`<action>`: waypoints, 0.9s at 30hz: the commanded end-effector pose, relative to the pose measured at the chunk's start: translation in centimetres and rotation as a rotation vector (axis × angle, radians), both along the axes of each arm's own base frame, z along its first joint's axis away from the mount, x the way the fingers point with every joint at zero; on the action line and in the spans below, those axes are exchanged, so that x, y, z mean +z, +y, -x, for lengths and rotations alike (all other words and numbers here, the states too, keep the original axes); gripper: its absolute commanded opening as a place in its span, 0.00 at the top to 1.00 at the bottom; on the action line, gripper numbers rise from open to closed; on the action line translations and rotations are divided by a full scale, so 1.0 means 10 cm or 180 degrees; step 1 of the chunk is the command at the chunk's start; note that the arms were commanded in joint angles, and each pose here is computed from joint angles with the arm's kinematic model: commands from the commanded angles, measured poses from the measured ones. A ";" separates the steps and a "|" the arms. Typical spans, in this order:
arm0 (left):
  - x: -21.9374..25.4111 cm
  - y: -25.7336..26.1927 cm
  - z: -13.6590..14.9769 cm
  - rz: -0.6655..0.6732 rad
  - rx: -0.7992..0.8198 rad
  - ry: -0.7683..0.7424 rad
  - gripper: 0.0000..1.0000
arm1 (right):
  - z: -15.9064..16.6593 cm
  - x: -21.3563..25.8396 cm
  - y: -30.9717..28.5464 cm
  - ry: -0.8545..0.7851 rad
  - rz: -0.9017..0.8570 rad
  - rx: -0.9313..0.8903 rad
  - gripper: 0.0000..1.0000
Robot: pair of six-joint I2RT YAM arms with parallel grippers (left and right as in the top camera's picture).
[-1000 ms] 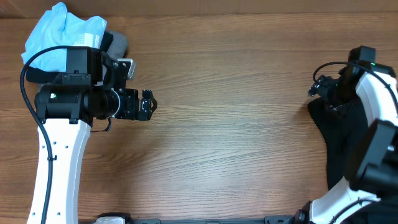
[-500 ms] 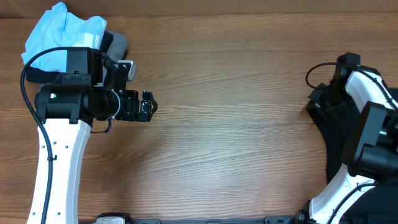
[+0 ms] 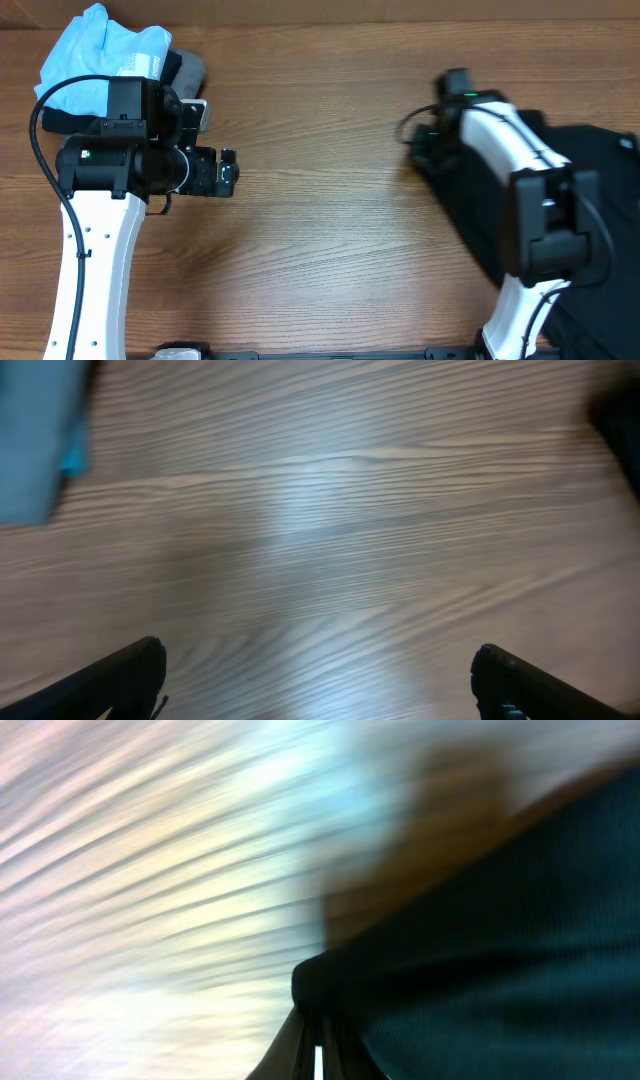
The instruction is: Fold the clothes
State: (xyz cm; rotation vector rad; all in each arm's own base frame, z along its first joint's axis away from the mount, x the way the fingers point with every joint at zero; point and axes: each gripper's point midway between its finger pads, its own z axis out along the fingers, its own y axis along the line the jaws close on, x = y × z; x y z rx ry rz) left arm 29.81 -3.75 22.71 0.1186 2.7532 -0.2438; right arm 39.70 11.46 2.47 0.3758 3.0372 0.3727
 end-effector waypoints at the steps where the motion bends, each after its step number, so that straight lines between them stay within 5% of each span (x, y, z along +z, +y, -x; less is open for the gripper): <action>1: 0.08 0.25 -0.04 -0.0393 0.0209 -0.0102 0.00 | 0.21 0.26 1.16 -0.0138 -0.0596 0.0818 0.96; 8: 0.09 0.22 -0.04 -0.0344 0.0189 -0.0108 0.00 | 0.77 0.28 1.98 -0.0293 -0.0345 0.1598 0.71; 13: 0.14 -0.04 -0.08 0.0103 0.0002 -0.0171 0.00 | 0.45 0.72 1.56 -0.0620 0.0170 0.1218 0.67; 18: 0.19 -0.33 -0.14 0.0575 -0.0229 -0.0217 0.00 | 0.09 1.52 0.89 -0.1004 0.0156 0.0602 0.52; 27: -0.46 -0.83 -0.27 0.0341 -0.0687 0.0379 0.05 | 0.07 2.30 -0.16 -0.1288 0.0012 -0.0191 0.37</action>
